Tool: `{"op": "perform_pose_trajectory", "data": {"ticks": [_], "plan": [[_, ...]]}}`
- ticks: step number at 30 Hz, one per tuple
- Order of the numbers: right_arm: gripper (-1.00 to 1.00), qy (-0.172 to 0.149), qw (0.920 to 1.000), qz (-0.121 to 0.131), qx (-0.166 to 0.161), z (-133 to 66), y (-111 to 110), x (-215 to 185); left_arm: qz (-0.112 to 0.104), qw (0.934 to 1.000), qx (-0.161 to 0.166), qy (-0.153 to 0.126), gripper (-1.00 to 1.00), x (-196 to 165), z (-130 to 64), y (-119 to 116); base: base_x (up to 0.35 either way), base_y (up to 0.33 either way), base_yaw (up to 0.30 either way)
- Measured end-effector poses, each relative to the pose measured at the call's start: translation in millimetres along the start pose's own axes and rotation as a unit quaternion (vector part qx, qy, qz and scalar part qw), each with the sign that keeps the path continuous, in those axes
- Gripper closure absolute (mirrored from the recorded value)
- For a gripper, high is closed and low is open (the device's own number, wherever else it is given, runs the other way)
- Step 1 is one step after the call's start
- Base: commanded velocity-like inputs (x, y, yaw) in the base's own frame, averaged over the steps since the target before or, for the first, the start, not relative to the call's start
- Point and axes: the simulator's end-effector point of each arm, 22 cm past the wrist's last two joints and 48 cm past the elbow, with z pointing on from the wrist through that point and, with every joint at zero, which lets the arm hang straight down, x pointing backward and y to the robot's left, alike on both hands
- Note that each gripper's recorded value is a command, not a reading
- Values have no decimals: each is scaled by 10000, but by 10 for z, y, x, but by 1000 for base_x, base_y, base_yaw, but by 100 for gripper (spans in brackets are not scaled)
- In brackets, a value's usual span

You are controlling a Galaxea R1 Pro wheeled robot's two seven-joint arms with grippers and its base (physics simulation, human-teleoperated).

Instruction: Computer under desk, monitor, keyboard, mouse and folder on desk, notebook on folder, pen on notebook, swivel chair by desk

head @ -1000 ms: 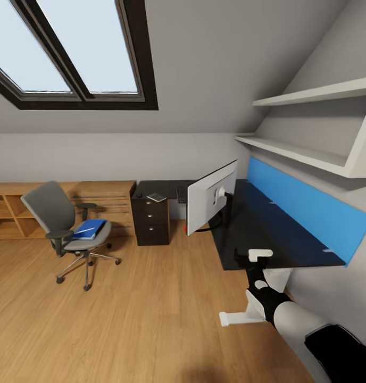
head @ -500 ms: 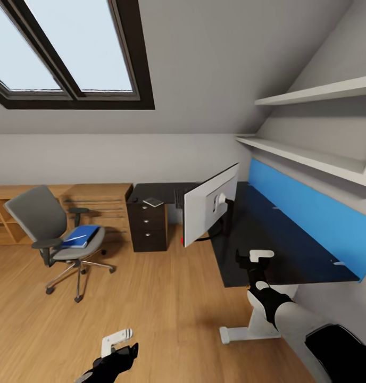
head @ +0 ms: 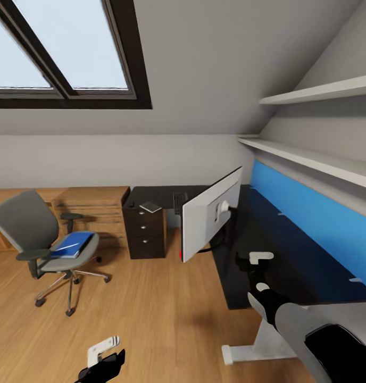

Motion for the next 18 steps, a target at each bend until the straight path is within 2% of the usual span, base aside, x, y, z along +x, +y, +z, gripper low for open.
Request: {"op": "perform_pose_trajectory", "data": {"ticks": [2,8,10,11,14,15,18], "plan": [[-100,3,10000,-3,3,2,-7,3,-1,10000,9,-8,-100,-5,-1,-10,87,-62,0],[-100,2,10000,-4,19,8,-31,3,163,9984,440,-329,-100,-391,-199,-439,12,-9,0],[-100,5,10000,-6,21,9,-34,6,244,9980,562,-122,-100,-410,-272,-573,2,-1,0],[-100,10,10000,-8,23,9,-36,9,305,9973,657,88,-100,-408,-303,-699,1,-1,0],[-100,45,10000,-17,23,9,-37,24,396,9953,803,362,-100,-513,-336,-905,0,0,0],[-100,89,10000,-30,24,10,-38,43,351,9951,830,409,-100,-657,-341,-962,0,0,0],[-100,167,9998,-52,23,9,-37,76,304,9956,813,350,-100,-733,-316,-961,0,0,0]]}}
